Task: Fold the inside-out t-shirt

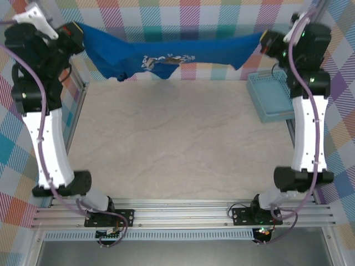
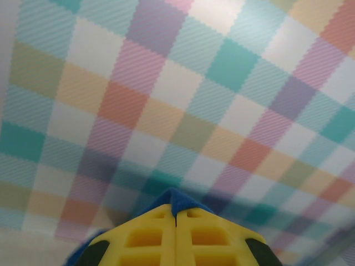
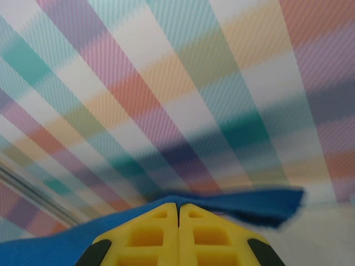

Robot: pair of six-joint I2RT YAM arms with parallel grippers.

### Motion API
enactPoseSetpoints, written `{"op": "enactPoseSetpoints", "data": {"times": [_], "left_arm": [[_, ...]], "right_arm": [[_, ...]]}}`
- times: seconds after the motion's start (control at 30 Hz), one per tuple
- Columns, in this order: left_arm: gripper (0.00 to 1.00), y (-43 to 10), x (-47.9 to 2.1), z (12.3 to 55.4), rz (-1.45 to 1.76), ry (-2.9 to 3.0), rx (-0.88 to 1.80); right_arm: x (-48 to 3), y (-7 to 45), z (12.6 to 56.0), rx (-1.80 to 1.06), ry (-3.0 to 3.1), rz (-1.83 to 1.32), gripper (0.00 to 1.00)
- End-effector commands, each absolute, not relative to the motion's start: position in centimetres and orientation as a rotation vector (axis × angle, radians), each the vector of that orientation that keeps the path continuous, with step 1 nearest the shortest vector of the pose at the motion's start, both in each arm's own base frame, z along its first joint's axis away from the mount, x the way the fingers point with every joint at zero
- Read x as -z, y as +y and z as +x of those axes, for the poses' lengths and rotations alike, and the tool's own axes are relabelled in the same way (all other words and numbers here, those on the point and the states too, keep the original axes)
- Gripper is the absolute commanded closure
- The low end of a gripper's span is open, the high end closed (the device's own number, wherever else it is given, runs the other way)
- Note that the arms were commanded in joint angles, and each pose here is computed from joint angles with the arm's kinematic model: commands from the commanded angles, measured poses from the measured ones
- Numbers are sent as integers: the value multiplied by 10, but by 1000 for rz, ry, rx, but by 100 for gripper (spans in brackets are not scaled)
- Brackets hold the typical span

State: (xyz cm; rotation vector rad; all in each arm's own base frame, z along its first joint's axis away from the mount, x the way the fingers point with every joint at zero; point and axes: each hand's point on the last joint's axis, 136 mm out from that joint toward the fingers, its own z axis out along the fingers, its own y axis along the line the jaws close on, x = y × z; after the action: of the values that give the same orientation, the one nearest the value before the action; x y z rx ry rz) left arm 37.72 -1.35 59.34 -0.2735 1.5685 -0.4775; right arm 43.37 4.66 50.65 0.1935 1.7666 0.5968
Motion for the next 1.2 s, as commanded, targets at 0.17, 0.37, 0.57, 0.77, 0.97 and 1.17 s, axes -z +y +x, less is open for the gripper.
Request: {"op": "enactPoseSetpoints", "data": {"times": [0.17, 0.37, 0.57, 0.77, 0.97, 1.17], "left_arm": [[100, -86, -296, 317, -399, 2185, 802], [100, -92, -136, 250, -563, 2486, 801], [100, -89, -73, 225, -688, 2616, 755], [100, -87, -84, 221, -697, 2592, 755], [100, -92, -122, 215, -718, 2528, 834], [100, -91, -146, 200, -718, 2518, 854]], "right_arm": [[-237, 38, 390, -461, 2326, 319, 100], [-101, 35, 349, -429, 2672, 483, 100], [-43, 25, 336, -327, 2844, 587, 98], [-40, -4, 323, -179, 2859, 643, 98], [-69, -23, 312, -148, 2787, 702, 99], [-106, -31, 299, -98, 2732, 691, 98]]}}
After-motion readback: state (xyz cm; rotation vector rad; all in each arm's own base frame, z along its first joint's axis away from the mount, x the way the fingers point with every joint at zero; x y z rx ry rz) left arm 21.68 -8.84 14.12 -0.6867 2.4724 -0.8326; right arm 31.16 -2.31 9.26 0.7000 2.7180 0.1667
